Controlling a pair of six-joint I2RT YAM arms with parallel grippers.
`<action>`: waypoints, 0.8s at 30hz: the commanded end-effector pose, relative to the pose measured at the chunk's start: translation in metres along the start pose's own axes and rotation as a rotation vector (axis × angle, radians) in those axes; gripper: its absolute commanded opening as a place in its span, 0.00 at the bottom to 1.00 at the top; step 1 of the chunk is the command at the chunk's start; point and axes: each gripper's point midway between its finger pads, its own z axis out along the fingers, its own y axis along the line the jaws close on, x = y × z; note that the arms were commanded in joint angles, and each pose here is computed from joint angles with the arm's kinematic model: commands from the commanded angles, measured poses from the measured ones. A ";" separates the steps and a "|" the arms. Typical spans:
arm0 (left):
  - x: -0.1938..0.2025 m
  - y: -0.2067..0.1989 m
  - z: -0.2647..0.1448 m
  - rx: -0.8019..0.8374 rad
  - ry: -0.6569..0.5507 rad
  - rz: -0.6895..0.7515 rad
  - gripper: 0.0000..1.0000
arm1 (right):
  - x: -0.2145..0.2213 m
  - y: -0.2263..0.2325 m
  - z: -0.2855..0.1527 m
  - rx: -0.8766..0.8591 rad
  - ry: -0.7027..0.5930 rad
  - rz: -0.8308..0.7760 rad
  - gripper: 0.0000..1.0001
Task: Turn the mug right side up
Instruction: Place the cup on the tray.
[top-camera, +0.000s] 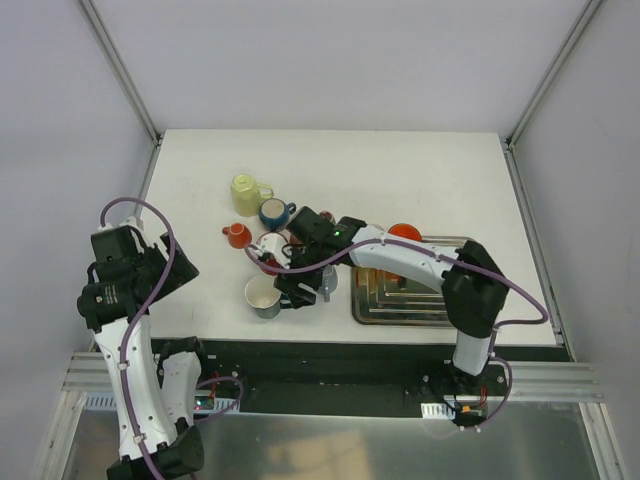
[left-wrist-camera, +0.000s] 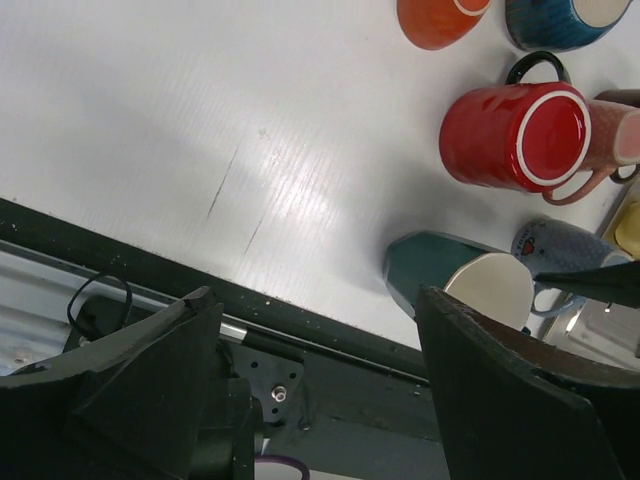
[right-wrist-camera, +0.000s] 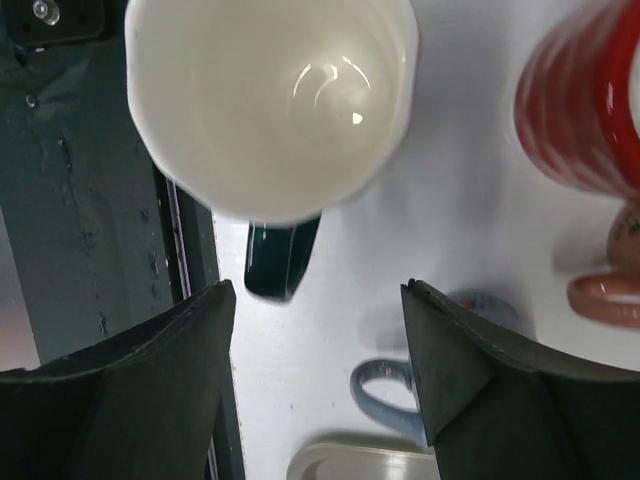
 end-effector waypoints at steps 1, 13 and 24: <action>-0.002 -0.003 -0.006 0.022 -0.035 -0.016 0.80 | -0.022 0.005 0.015 -0.031 -0.015 -0.039 0.73; -0.007 -0.005 -0.004 0.030 -0.036 -0.033 0.79 | -0.017 0.009 0.037 -0.099 -0.004 -0.032 0.32; -0.040 -0.020 0.010 0.093 -0.046 -0.001 0.73 | -0.071 -0.008 -0.042 -0.046 -0.229 -0.019 0.00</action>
